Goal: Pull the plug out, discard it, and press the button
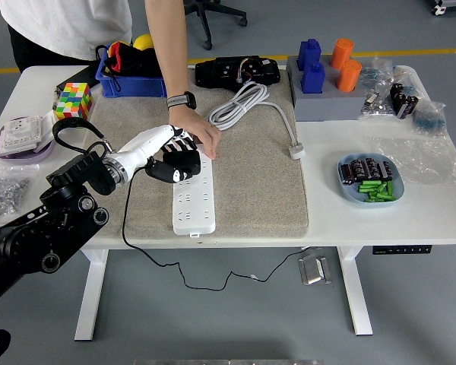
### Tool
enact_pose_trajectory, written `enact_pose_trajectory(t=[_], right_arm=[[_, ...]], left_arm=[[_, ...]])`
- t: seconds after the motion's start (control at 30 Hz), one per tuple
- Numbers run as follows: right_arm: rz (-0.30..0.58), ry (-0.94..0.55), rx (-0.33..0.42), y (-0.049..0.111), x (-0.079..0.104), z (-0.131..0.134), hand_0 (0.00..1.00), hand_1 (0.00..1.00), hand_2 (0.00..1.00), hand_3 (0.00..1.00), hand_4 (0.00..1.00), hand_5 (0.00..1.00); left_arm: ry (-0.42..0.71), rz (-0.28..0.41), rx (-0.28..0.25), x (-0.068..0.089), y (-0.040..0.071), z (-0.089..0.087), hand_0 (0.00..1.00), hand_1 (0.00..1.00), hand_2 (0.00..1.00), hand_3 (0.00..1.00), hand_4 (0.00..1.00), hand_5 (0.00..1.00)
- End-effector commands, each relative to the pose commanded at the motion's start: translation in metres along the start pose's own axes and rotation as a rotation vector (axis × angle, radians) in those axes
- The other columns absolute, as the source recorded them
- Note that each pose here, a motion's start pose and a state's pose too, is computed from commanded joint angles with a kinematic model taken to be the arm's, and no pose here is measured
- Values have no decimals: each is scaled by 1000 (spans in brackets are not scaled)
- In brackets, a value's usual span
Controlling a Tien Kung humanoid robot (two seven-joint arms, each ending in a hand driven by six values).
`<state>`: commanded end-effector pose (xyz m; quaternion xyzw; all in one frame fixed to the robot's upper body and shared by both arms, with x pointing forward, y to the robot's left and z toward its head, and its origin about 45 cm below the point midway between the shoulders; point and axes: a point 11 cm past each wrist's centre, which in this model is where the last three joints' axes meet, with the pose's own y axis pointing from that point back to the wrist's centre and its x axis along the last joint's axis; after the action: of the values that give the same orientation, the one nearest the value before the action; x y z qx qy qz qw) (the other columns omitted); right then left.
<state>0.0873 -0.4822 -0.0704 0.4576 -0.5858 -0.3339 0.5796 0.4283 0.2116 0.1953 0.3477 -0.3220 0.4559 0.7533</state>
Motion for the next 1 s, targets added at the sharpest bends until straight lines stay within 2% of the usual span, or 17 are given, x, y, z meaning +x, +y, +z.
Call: enact_pose_trajectory(t=[0.1,0.13,0.27,0.47,0.5,0.53,0.7,0.73,0.9,0.93,1.0], right_arm=[[0,1,-1,0,0,0,767,729,724,713,883,658],[-1,1,1,0,0,-1,767,729,724,713,883,658],[1,2,0,0,1,-1,767,729,724,713,883,658],[0,4,-1,0,0,0,767,729,724,713,883,658],[-1,4,0,0,0,-1,767,729,724,713,883,658],[-1,5,1,0,0,-1,767,729,724,713,883,658],[-1,8,0,0,0,-1,767,729,724,713,883,658],[-1,9,0,0,0,-1,767,729,724,713,883,658],[-1,9,0,0,0,-1,767,729,724,713,883,658],[-1,9,0,0,0,-1,767,729,724,713,883,658],[-1,9,-1,0,0,0,767,729,724,713,883,658]], left_arm=[[19,41,29,13,-1,-11,466,344,366,545,622,2],[18,59,55,19,-1,-21,470,344,366,545,622,2],[12,81,117,29,1,-46,470,344,366,545,622,2],[13,71,174,23,3,-69,490,349,371,545,622,2],[14,67,178,21,3,-71,490,349,371,545,622,2],[17,63,181,19,3,-73,542,365,390,560,627,2],[35,40,189,11,4,-74,542,365,390,560,627,2],[36,38,191,11,4,-74,610,446,467,582,658,2],[28,15,218,8,4,-79,610,446,467,582,658,2],[29,11,222,7,4,-80,648,542,545,593,700,2],[32,7,227,6,5,-81,648,542,545,593,700,2]])
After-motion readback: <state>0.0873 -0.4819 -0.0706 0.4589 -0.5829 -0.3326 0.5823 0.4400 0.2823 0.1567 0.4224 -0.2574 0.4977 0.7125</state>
